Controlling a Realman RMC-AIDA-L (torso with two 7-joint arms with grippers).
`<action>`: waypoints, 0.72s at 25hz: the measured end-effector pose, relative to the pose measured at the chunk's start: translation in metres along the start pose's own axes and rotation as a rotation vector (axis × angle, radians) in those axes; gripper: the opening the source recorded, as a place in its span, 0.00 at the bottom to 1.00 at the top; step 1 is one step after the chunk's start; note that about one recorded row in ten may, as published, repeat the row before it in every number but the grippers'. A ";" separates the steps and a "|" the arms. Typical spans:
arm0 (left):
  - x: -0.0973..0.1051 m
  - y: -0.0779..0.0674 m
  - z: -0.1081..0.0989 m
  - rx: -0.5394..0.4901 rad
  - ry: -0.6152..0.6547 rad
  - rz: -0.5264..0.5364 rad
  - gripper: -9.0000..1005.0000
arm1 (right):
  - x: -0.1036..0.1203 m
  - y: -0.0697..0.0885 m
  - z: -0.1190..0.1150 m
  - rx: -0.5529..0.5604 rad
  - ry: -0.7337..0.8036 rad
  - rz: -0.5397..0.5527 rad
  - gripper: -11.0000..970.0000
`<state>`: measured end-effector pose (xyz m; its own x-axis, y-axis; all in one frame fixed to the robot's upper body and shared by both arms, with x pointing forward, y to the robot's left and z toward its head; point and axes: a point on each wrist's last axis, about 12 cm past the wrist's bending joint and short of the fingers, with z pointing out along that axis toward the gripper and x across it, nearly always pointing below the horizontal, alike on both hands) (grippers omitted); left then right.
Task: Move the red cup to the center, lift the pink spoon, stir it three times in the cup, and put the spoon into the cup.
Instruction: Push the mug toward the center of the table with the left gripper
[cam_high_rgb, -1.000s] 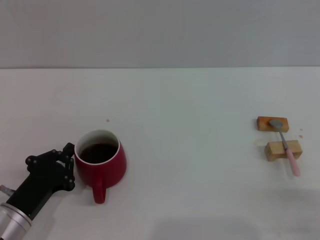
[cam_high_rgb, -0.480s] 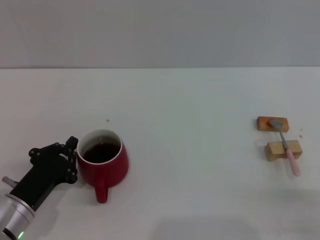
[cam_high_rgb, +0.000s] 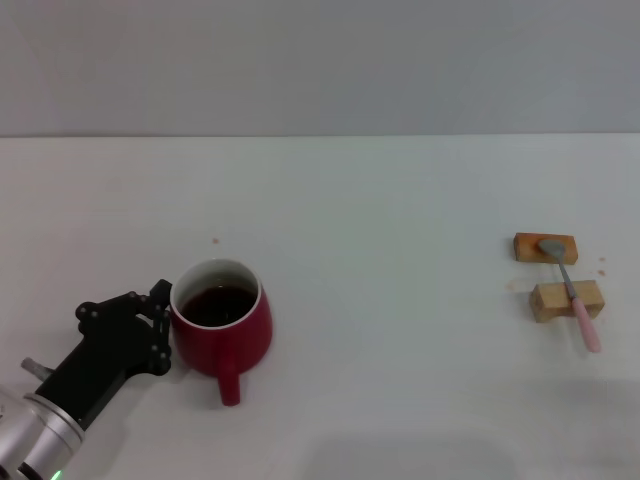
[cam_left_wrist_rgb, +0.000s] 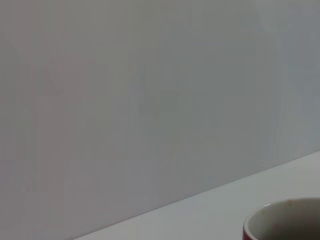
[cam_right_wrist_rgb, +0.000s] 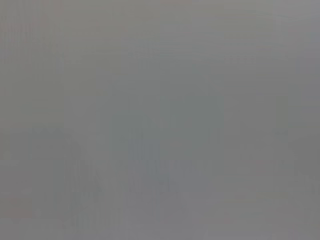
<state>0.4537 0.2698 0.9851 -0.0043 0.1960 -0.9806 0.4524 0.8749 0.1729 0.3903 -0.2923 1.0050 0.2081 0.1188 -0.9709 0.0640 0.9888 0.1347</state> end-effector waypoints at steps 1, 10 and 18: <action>0.000 -0.002 0.001 0.009 -0.001 -0.003 0.01 | 0.000 0.000 0.000 0.000 0.000 0.000 0.85; -0.003 -0.014 0.007 0.064 -0.008 -0.016 0.01 | 0.000 0.000 0.001 -0.003 -0.001 0.001 0.84; -0.003 -0.016 0.007 0.080 -0.008 -0.009 0.01 | 0.000 0.001 0.001 -0.004 -0.001 0.001 0.84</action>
<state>0.4525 0.2523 0.9842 -0.0018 0.1841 -0.9829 0.5224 0.8383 0.1561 0.3913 -0.2917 1.0053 0.2095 0.1195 -0.9705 0.0599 0.9891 0.1347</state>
